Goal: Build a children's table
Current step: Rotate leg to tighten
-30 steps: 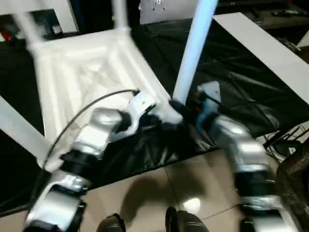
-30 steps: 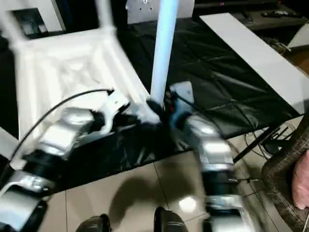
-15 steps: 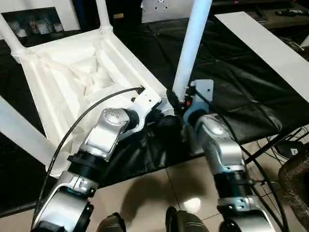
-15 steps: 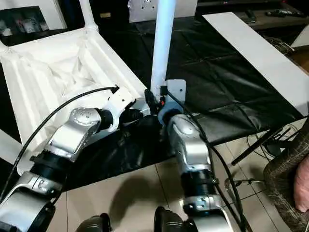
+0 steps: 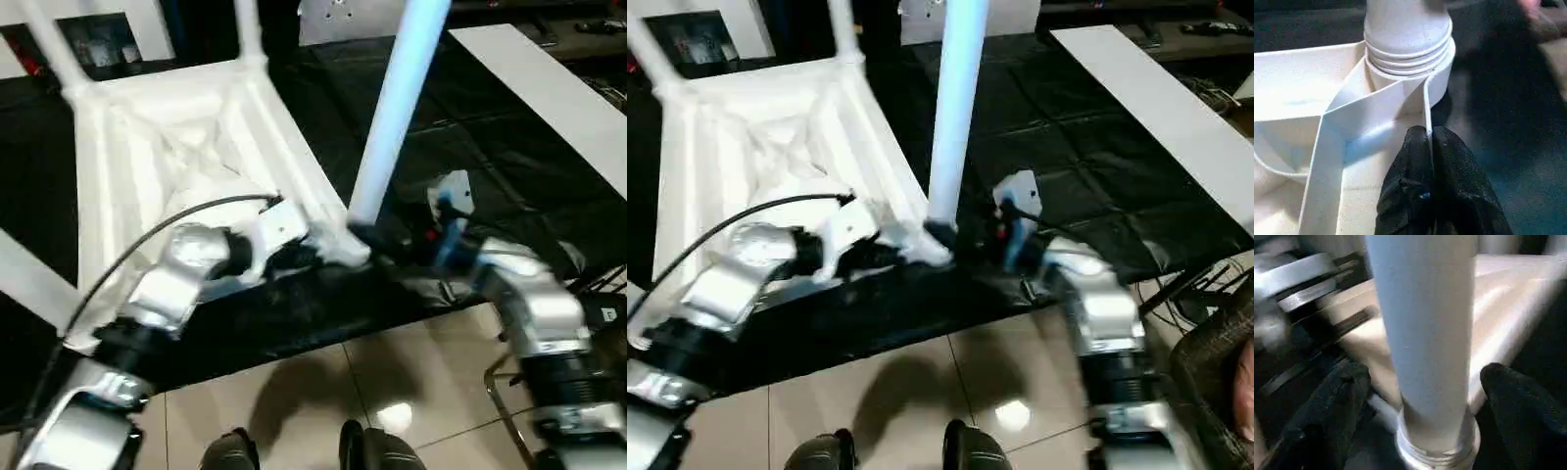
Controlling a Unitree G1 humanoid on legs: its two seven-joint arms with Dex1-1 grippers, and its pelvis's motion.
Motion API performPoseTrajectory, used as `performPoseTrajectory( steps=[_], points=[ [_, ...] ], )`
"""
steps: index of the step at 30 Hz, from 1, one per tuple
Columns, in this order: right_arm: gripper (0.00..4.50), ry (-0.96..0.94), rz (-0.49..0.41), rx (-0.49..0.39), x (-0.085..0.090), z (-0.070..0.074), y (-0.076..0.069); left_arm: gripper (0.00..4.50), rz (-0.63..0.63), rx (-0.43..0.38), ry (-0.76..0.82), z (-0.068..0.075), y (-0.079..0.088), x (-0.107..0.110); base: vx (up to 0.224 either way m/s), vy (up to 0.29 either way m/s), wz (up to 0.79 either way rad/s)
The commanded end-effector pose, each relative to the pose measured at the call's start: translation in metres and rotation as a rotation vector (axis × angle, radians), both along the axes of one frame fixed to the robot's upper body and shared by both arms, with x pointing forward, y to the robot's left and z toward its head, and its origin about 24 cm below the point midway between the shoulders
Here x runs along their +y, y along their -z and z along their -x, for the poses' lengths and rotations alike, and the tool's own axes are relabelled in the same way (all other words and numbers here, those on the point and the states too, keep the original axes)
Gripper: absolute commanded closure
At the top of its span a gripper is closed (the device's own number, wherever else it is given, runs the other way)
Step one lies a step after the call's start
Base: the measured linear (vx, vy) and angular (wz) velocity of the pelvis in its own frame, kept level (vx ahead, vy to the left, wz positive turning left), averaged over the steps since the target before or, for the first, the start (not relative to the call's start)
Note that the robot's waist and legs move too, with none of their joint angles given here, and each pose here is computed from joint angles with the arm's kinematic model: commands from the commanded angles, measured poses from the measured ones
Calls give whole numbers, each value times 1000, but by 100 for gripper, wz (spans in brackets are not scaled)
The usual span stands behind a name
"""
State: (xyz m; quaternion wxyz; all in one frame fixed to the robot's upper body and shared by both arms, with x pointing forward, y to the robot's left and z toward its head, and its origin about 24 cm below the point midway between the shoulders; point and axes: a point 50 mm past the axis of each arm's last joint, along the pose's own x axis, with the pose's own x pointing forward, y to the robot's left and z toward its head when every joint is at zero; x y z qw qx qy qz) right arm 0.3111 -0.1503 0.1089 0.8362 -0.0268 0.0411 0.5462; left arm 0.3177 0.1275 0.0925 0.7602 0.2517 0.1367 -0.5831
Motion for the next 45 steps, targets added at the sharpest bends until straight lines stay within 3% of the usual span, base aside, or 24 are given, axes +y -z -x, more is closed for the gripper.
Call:
performPoseTrajectory(
  steps=[1,4,11,28,37,41,45],
  points=[
    [46,-177,59,-28,2,6,-3,450,-89,95,200,18,19,-4,0,0,0],
    [46,-295,68,-30,4,9,-2,450,-98,111,288,21,17,0,0,0,0],
    [98,-498,120,47,9,10,4,450,-155,137,450,24,13,3,0,0,0],
    [231,-629,158,76,14,11,8,450,-194,115,496,17,13,1,0,0,0],
    [244,-639,101,170,15,19,11,450,-174,123,462,16,13,2,0,0,0],
    [244,-500,17,199,21,17,13,450,-112,128,347,9,10,-2,0,0,0],
    [244,-348,-8,204,28,15,19,450,-43,125,249,2,6,-9,0,0,0]
  ],
)
